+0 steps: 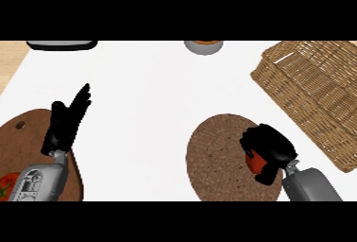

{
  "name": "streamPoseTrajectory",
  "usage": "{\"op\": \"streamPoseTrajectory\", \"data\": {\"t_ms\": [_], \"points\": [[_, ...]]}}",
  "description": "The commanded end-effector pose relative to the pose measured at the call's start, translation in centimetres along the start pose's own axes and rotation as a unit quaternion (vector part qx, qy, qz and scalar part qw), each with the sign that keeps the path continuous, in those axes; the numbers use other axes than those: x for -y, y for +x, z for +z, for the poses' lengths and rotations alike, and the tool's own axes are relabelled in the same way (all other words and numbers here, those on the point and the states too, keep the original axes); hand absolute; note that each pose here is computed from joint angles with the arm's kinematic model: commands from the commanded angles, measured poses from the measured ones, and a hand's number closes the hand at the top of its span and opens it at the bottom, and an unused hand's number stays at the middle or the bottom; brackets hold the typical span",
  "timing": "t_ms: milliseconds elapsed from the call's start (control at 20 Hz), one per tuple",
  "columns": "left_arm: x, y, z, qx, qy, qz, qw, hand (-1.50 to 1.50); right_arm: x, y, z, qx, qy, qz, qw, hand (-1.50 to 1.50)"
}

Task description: Pick the bell pepper from the placemat and place it in the basket

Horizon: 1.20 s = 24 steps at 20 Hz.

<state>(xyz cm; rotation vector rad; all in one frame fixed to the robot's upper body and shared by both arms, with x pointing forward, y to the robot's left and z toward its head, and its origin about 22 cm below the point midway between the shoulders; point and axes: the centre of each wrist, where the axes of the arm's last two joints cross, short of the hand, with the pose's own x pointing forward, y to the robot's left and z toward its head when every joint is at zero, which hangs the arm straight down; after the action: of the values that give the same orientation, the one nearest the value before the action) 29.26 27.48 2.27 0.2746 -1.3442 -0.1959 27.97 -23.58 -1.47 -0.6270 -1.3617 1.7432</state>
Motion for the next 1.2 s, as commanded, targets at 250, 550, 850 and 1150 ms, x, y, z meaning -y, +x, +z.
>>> {"op": "streamPoseTrajectory", "data": {"t_ms": [250,550,850,1150], "points": [[0.1,0.2,-0.2,-0.005,0.005,-0.004,1.0,0.0,3.5,5.1,2.2,-0.01,-0.062,-0.096,0.993,1.5],[-0.6,-0.1,-0.1,0.001,0.012,-0.005,0.9999,0.0,8.3,5.7,6.0,0.041,-0.166,-0.235,0.957,1.5],[-0.3,0.7,0.2,0.003,0.006,0.0,1.0,0.0,14.3,6.7,11.3,0.036,-0.254,-0.294,0.921,1.5],[-1.6,0.6,0.3,-0.001,-0.01,0.001,0.9999,0.0,20.4,7.1,13.7,-0.002,-0.293,-0.302,0.907,1.5]]}}
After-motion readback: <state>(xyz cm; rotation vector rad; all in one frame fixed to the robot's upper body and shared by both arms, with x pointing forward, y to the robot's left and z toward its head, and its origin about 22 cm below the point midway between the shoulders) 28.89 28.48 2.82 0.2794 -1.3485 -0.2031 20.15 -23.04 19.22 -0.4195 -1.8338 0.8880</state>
